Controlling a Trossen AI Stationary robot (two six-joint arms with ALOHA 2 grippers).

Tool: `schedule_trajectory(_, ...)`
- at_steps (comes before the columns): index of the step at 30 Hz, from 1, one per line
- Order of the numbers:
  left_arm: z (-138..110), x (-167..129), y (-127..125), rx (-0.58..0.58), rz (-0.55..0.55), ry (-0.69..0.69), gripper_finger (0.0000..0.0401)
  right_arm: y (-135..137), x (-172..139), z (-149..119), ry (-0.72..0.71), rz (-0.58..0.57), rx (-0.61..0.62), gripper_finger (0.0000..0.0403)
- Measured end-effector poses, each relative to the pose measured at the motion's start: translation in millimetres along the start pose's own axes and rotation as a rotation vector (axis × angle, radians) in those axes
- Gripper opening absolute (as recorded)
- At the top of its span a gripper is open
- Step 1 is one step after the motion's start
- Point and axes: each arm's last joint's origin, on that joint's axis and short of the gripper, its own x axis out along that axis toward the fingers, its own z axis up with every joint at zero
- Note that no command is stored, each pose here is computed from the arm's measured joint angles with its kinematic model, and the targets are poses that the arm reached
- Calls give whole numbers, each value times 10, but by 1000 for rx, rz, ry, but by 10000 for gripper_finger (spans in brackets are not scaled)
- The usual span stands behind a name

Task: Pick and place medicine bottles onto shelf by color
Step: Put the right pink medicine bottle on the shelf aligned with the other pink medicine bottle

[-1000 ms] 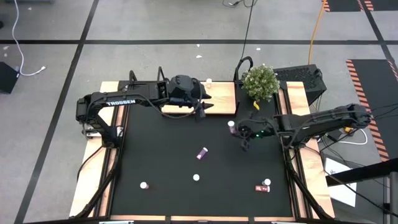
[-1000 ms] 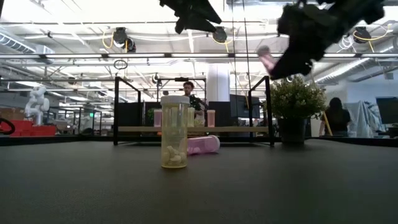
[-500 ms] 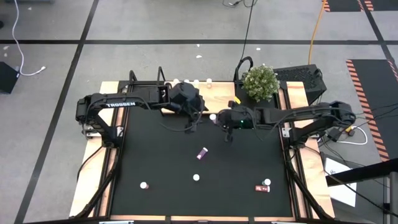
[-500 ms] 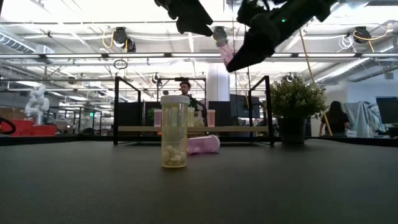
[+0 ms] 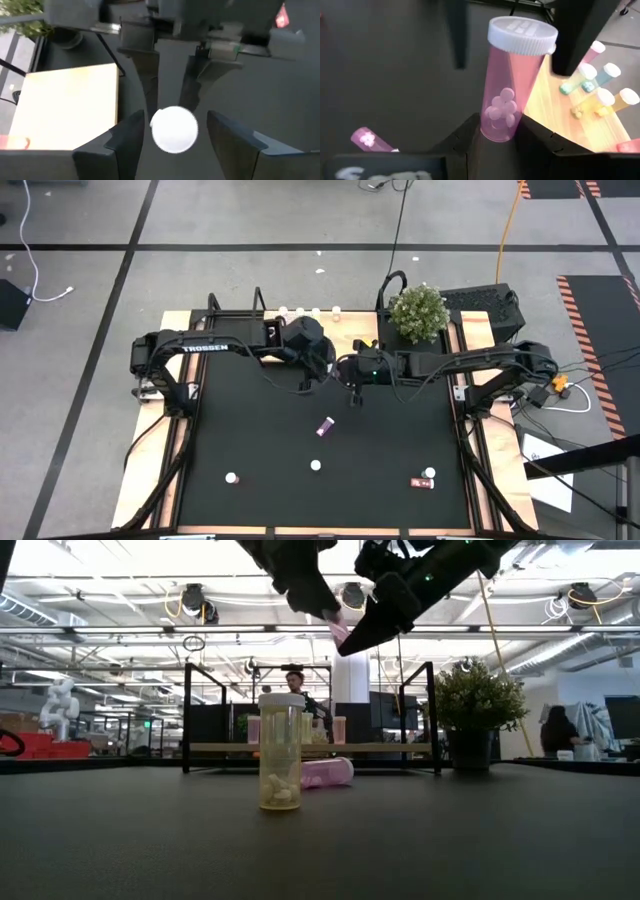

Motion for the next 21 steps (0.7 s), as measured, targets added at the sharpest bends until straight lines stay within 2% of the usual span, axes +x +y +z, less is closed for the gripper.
schedule_trajectory(21, 17, -32, 28, -9, 11, -23, 127, -3, -1, -8, 8, -3, 24, 102)
